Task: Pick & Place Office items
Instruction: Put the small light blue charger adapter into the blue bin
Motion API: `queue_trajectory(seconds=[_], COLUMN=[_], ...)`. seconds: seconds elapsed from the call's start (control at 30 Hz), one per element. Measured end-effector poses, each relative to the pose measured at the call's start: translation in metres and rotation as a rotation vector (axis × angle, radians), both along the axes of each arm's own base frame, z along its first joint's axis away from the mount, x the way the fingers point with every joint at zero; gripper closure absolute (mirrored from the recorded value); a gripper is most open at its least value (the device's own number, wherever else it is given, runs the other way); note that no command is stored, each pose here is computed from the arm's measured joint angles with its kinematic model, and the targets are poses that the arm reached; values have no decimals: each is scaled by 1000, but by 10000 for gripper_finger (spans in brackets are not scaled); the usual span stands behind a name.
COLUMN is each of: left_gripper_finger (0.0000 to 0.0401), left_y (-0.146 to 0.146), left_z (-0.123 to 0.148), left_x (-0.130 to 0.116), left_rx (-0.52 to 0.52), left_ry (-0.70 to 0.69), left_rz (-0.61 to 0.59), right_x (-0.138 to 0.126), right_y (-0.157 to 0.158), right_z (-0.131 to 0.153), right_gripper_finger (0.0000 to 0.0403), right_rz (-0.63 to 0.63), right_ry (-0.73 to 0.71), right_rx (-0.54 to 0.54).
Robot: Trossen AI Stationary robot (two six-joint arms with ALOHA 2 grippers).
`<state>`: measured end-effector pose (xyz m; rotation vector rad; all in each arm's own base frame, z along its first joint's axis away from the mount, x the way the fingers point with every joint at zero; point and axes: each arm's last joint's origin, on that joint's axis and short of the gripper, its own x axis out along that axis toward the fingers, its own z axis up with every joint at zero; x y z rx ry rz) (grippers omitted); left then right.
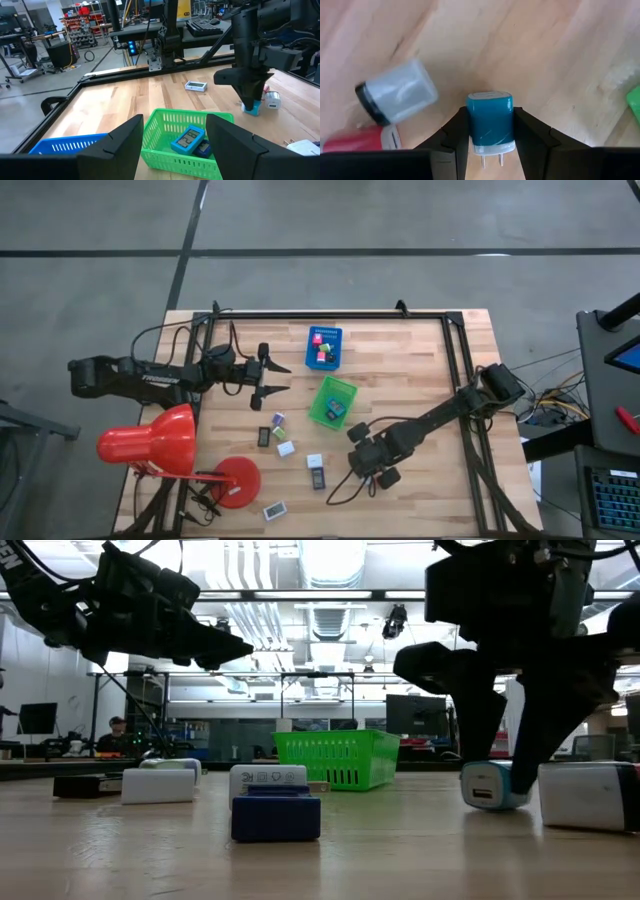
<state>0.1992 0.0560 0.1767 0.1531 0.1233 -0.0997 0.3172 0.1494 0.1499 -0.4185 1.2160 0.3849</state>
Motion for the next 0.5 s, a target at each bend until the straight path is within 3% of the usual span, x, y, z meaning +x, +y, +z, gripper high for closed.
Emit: queue_trajectory(seconds=[0.5], left_gripper_finger=[184], left_y=[0], left_z=[0], left_x=[0], left_rx=[0], left_ry=[0], left_rz=[0], right_x=[11], right_y=[-2], right_z=[-12], right_gripper_finger=[287], right_rz=[-38], right_ry=[-242], right_rx=[53])
